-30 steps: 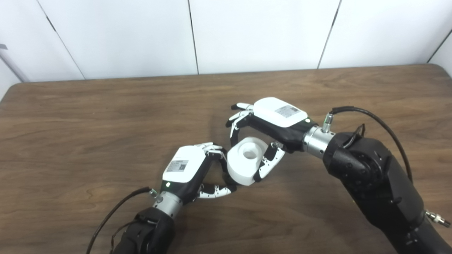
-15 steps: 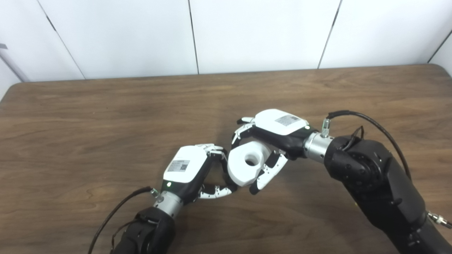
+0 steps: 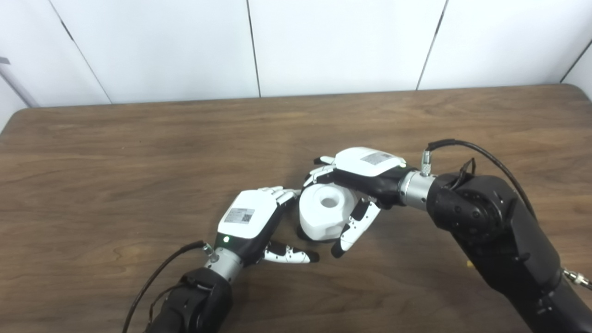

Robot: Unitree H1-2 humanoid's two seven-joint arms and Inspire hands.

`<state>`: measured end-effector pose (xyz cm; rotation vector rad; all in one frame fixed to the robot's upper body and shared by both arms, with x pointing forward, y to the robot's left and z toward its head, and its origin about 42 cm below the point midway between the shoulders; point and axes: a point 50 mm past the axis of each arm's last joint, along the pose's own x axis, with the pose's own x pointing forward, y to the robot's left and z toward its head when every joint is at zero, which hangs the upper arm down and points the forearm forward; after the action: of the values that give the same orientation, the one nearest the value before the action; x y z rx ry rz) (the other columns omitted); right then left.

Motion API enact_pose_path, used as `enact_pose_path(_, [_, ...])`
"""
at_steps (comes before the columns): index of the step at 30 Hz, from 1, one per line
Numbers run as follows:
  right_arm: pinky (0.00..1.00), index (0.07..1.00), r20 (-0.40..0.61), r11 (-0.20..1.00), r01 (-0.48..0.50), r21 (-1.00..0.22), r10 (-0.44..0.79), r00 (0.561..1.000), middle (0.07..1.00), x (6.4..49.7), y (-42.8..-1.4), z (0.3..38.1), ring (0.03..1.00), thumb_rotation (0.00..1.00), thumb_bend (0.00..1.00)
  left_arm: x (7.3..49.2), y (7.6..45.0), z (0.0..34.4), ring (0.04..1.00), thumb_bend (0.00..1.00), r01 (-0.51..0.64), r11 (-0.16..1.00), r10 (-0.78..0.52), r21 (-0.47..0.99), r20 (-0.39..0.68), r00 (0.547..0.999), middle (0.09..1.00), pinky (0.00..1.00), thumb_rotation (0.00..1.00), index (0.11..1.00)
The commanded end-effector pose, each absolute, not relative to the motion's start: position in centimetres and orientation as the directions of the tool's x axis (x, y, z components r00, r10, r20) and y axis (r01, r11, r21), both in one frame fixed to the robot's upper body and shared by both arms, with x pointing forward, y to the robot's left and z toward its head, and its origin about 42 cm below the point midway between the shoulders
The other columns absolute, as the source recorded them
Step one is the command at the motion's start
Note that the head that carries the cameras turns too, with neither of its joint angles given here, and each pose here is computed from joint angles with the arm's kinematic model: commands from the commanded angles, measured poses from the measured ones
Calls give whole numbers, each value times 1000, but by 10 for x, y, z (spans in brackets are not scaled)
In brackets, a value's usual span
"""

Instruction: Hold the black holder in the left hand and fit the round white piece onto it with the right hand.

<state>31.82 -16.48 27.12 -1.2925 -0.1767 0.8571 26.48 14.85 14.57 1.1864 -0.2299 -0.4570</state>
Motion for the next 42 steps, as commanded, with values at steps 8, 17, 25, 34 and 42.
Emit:
enact_pose_path(8, [861,819,-274,28,-384,-923,652,707,916,322,-162,294,1000,467,1000,262,152,134,876,955,305,278,-437,911,-164,885,865,839,487,890])
enact_pose_path(17, [845,863,-248,43,-360,-932,646,721,936,326,-165,303,1000,501,1000,265,159,144,877,958,302,321,-437,898,-143,888,871,816,540,917])
enact_pose_path(25, [852,919,-219,77,-343,-936,634,741,962,328,-171,320,1000,548,1000,272,180,159,851,963,246,446,-406,860,-50,913,860,757,520,935])
enact_pose_path(34, [854,930,-190,123,-333,-935,620,761,974,333,-182,334,1000,551,1000,273,206,189,864,1000,235,508,-377,829,-32,926,893,704,558,965])
enact_pose_path(42, [873,947,-208,130,-344,-930,586,783,980,331,-202,340,1000,608,1000,269,231,211,899,1000,384,448,-414,808,-193,890,919,747,516,986])
